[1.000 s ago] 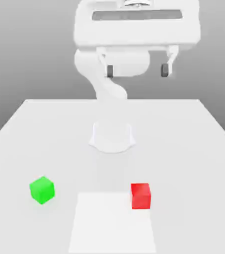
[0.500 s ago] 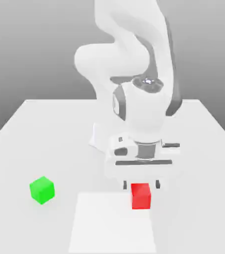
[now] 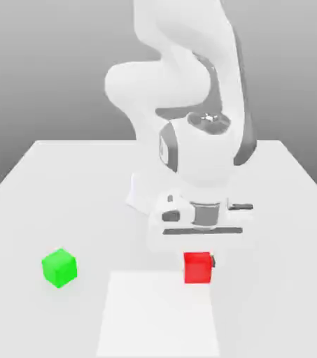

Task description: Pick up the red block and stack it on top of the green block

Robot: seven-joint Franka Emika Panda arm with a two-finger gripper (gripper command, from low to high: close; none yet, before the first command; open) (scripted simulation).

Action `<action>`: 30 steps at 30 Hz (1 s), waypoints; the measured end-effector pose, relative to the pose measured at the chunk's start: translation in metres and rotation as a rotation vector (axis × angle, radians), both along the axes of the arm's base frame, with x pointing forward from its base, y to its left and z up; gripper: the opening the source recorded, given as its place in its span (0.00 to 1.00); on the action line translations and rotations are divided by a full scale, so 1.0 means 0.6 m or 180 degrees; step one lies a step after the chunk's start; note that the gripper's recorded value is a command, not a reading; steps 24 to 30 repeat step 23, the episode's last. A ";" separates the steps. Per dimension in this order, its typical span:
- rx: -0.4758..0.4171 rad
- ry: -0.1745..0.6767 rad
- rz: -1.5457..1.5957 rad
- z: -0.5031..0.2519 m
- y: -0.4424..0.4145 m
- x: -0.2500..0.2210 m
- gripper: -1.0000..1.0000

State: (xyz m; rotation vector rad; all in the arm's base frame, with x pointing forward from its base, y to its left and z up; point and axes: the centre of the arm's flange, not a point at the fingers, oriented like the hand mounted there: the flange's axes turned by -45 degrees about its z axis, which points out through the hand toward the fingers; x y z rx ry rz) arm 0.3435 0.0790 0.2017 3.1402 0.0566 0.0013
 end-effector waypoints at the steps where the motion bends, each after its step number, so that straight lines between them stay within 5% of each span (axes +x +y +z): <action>1: -0.0003 -0.0001 -0.0160 0.009 -0.029 0.006 0.00; 12: -0.0003 -0.0002 -0.2406 0.070 -0.429 -0.045 0.00; 19: 0.0012 -0.0002 -0.2686 -0.014 -0.475 -0.068 0.00; 20: 0.0009 -0.0001 -0.2684 -0.027 -0.474 -0.069 1.00; 30: 0.0009 -0.0001 -0.2683 -0.027 -0.474 -0.069 1.00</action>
